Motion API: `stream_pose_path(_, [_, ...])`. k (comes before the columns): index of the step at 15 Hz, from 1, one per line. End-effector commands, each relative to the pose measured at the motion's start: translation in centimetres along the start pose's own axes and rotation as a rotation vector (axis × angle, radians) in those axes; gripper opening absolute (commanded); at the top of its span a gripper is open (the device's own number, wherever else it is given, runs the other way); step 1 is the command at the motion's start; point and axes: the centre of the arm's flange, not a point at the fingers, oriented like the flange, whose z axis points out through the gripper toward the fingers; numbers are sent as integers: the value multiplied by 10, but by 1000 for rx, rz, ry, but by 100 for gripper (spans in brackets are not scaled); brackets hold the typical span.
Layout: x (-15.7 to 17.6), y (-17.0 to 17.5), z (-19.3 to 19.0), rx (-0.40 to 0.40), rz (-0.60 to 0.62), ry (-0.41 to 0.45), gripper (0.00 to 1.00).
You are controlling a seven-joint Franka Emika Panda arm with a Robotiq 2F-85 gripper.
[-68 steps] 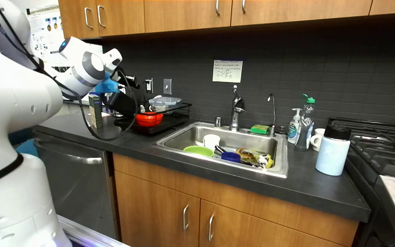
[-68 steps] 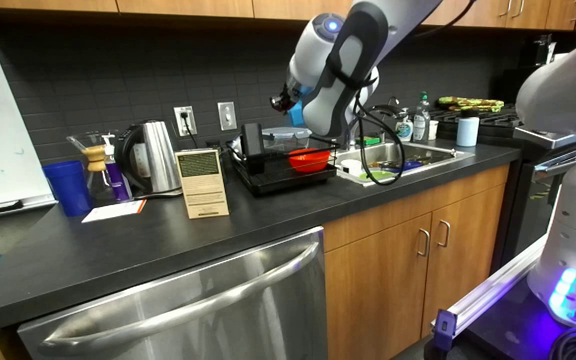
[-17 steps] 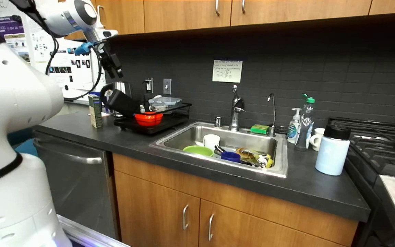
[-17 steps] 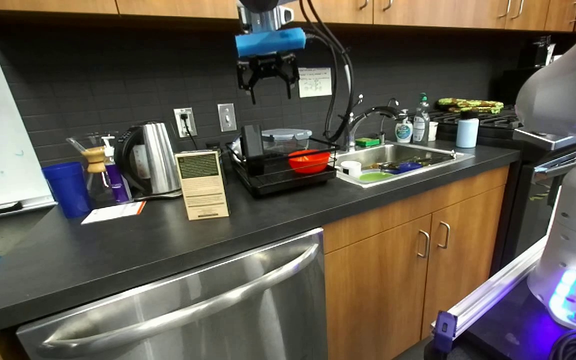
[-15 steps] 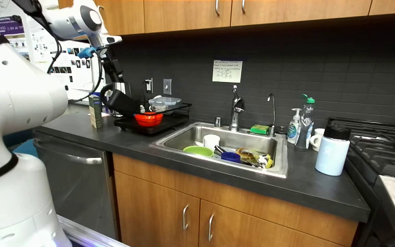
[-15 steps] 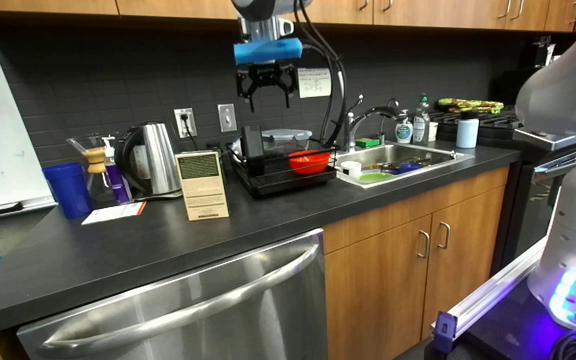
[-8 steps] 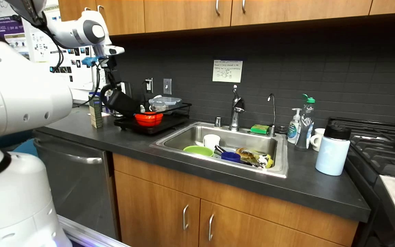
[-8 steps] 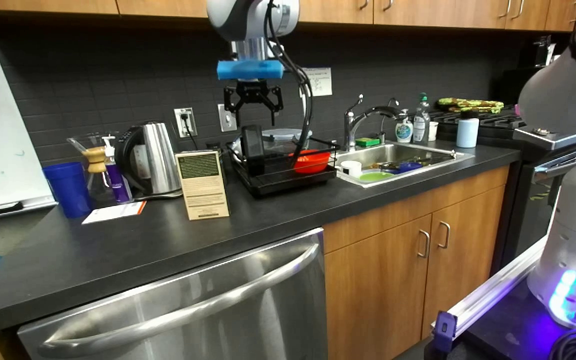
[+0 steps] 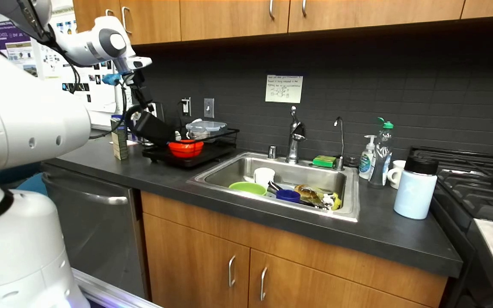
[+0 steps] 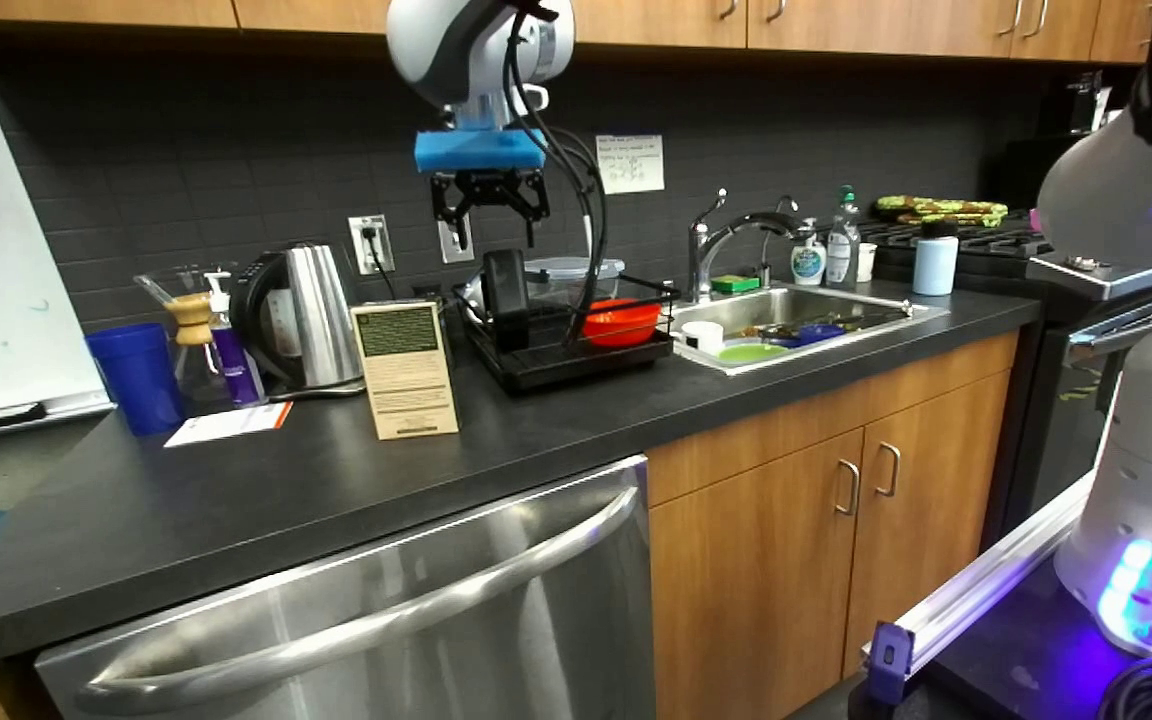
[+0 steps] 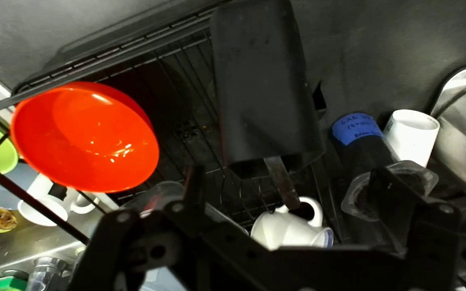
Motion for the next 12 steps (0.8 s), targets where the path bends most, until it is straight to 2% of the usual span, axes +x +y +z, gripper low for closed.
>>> stream_pose_path(1, [21,0,-6,-27,19,63,100])
stream_pose_path(7, [55,20,-20,-57,74,111,100])
stream_pose_path(12, [77,41,-8,-102,97,41,100])
